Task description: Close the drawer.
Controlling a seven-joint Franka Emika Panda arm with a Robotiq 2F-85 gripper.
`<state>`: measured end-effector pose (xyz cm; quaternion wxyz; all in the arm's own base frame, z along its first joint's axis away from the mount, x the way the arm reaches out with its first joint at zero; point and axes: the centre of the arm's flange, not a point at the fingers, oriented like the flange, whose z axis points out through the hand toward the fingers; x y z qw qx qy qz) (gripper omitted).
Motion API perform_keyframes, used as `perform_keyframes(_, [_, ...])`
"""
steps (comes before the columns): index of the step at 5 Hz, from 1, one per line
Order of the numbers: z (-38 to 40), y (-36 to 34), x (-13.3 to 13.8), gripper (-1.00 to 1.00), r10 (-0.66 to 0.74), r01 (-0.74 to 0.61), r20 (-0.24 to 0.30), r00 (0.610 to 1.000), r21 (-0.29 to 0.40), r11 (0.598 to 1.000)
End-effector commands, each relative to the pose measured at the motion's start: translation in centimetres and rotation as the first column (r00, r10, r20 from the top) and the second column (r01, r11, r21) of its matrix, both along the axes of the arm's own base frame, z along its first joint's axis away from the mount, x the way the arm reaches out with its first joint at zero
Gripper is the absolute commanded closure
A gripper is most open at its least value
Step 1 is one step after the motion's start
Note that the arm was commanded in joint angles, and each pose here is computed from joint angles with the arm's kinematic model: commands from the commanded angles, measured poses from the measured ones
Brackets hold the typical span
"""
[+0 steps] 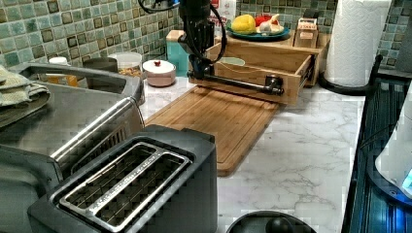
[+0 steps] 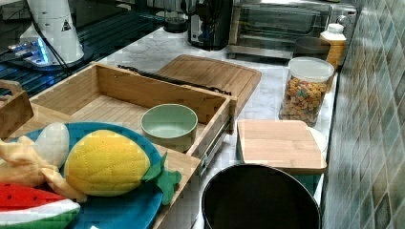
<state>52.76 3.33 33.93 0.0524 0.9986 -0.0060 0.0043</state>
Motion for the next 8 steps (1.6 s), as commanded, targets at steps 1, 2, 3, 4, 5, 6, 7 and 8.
perform_keyframes(1, [-4.0,-3.2,-0.6,1.00,0.020,-0.022,-0.025,0.999,-0.077,0.997])
perform_keyframes(2, [-6.4,-3.0,-2.1,1.00,0.002,-0.001,0.014,1.000,-0.070,0.998])
perform_keyframes(3, [-7.8,-2.7,-2.9,1.00,-0.027,0.026,-0.019,0.999,-0.043,0.999])
perform_keyframes(4, [-8.5,-3.1,-3.7,1.00,-0.058,0.057,-0.016,0.998,-0.060,0.997])
perform_keyframes(5, [-8.7,-5.0,-3.9,1.00,-0.051,0.051,-0.012,0.999,-0.064,0.997])
perform_keyframes(6, [-8.7,-7.1,-3.8,1.00,-0.016,0.015,-0.018,1.000,-0.056,0.998])
perform_keyframes(7, [-8.9,-9.5,-4.1,1.00,-0.011,0.012,0.015,1.000,-0.055,0.998])
perform_keyframes(8, [-7.8,-12.6,-3.9,1.00,-0.033,0.033,-0.003,0.999,-0.037,0.999])
